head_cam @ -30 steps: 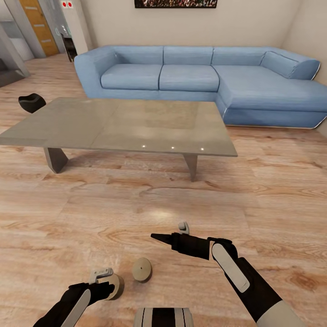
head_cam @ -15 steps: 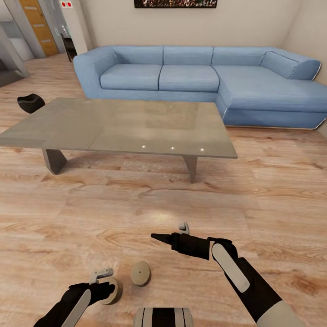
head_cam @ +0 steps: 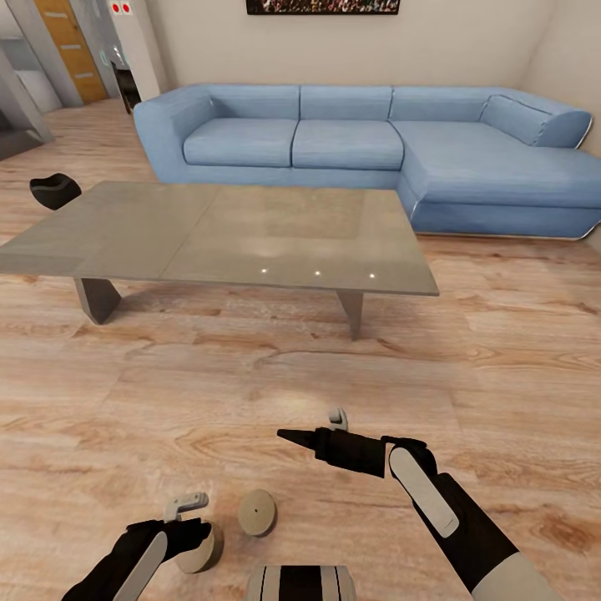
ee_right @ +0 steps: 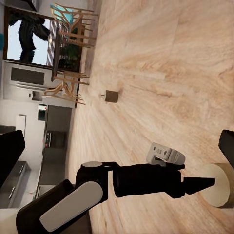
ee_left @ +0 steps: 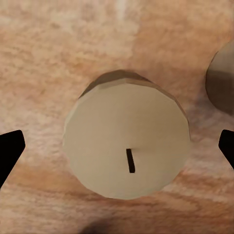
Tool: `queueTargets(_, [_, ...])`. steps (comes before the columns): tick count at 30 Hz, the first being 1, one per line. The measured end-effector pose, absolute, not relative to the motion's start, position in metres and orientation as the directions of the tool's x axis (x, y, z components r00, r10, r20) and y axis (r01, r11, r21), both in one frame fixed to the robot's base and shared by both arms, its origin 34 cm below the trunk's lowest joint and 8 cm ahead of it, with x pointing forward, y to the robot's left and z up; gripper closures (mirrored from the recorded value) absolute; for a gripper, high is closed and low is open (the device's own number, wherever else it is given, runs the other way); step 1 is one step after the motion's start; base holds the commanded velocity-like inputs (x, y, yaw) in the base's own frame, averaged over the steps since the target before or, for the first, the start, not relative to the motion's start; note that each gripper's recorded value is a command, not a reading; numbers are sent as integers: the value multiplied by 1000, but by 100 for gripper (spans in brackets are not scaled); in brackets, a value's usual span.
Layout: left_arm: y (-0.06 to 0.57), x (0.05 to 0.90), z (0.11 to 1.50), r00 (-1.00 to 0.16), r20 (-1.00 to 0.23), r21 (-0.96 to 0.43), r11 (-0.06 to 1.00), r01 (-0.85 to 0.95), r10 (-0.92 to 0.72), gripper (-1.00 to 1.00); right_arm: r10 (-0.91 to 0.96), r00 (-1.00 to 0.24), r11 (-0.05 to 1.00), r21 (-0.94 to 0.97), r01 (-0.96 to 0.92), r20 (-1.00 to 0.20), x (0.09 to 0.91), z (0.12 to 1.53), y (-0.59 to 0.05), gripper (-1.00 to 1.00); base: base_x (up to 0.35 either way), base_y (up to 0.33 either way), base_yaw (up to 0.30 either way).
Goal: Place each of the two pumpkins and all three candles from the living room inside a cabinet in the living room (use any cabinet), then make sure every cabinet is closed, and position the cauldron so it is next to a table in the living room.
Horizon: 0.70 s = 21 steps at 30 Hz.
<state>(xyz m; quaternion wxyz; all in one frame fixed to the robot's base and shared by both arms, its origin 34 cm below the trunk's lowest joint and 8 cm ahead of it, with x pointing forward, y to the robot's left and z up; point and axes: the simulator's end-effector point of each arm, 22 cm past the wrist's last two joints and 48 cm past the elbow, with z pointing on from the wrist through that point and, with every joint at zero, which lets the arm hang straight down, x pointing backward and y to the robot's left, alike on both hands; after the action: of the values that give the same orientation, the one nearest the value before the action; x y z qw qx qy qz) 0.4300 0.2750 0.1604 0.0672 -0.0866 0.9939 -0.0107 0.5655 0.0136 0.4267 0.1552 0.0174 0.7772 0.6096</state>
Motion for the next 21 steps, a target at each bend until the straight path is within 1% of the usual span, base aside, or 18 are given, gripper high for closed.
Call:
queueTargets(8, [276, 430, 160, -976, -132, -32, 985, -171, -174, -100, 216, -951, 256, 953, -162, -220, 566, 427, 14, -100, 1, 0, 0])
queueTargets(21, [276, 418, 147, -980, -98, -26, 985, -173, -175, -100, 216, -959, 257, 958, -127, -185, 562, 408, 14, -100, 0, 0, 0])
